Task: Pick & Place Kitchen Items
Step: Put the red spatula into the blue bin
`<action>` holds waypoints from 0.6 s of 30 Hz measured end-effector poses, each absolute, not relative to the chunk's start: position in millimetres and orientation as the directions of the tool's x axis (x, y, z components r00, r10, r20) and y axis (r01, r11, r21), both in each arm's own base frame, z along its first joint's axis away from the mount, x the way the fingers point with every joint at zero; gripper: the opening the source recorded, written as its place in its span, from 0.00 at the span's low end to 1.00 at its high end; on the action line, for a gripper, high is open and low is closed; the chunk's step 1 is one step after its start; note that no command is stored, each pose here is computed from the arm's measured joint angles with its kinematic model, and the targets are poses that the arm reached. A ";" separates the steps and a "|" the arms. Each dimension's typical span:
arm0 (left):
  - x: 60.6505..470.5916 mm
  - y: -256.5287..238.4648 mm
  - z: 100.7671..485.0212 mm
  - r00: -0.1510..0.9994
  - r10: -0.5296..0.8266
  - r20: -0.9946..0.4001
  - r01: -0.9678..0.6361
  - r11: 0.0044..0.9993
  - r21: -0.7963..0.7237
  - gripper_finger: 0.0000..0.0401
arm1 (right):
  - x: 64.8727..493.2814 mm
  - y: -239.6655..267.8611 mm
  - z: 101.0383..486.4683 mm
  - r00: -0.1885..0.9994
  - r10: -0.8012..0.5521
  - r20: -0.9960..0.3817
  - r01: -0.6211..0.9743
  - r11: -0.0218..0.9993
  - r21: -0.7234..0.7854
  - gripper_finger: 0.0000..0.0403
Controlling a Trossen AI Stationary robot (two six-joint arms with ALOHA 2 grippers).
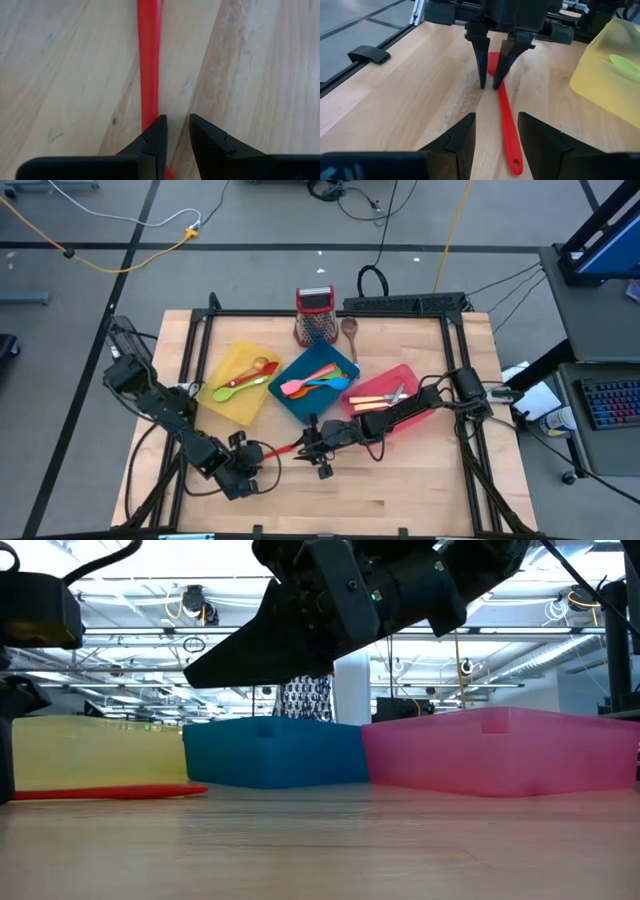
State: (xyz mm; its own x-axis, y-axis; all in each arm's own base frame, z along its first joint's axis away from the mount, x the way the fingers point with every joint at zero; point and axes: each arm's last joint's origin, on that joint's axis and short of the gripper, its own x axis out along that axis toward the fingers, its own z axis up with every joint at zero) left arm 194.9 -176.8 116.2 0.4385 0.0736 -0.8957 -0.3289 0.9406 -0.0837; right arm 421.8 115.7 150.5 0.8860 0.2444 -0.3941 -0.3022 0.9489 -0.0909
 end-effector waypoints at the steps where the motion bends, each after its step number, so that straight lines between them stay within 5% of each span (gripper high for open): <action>1: 195.5 -177.1 119.0 0.444 0.068 -0.894 -0.328 0.940 -0.091 0.22 | 421.9 115.7 150.5 0.886 0.245 -0.394 -0.305 0.948 -0.096 0.35; 7: 195.6 -177.7 140.2 0.490 0.080 -0.868 -0.327 0.940 -0.098 0.22 | 421.8 115.7 150.4 0.886 0.245 -0.394 -0.312 0.943 -0.117 0.35; 18: 186.4 -168.0 133.6 0.405 0.154 -0.901 -0.358 0.934 -0.001 0.22 | 421.8 115.7 150.4 0.886 0.246 -0.394 -0.312 0.943 -0.114 0.35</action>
